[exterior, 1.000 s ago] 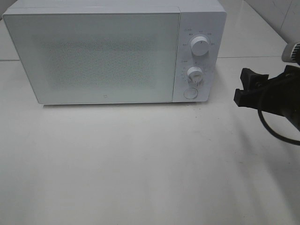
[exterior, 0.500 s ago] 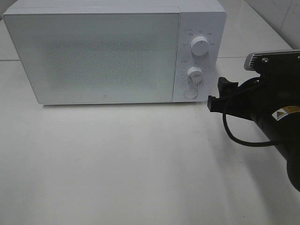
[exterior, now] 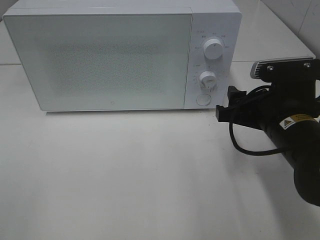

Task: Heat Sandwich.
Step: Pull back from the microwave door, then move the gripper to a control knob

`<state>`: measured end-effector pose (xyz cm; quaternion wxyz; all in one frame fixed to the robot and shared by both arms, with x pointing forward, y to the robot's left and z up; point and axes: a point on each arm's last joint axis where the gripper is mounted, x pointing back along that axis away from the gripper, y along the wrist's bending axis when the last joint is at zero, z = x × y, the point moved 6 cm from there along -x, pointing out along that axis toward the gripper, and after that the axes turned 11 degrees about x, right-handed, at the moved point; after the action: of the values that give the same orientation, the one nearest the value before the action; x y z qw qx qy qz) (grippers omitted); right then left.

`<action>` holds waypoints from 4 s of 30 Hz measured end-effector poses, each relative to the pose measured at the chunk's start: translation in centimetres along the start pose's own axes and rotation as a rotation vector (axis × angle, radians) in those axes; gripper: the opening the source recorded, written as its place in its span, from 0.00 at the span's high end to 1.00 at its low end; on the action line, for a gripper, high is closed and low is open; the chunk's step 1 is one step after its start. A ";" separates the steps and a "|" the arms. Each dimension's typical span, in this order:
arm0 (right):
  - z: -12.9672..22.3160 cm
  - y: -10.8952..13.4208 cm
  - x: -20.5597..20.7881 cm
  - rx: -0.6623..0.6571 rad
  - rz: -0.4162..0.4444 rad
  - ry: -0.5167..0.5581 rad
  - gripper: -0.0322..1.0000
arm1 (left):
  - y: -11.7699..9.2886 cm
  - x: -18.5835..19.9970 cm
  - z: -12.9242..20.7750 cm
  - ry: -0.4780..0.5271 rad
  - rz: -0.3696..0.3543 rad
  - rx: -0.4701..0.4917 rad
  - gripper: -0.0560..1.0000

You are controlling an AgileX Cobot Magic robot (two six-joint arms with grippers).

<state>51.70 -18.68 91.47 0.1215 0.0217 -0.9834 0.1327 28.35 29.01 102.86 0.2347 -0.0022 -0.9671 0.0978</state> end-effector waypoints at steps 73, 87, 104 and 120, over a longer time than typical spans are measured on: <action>0.7 5.7 -10.7 -0.074 -0.038 0.010 0.25 | 0.0 0.0 0.0 -0.001 0.000 0.000 0.02; 0.3 5.5 -10.7 -0.076 -0.025 -0.016 0.55 | 0.0 0.0 0.0 -0.001 0.000 0.000 0.02; 0.3 5.5 -10.7 -0.076 -0.025 -0.016 0.55 | 0.0 0.0 0.0 -0.001 0.000 0.000 0.02; 0.3 5.5 -10.7 -0.293 -0.027 -0.014 0.55 | 0.0 0.0 0.0 -0.001 0.000 0.000 0.02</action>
<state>61.59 -13.37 87.18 0.1181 0.0180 -0.9927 -0.0142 28.34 29.01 102.86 0.2342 -0.0022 -0.9673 0.0978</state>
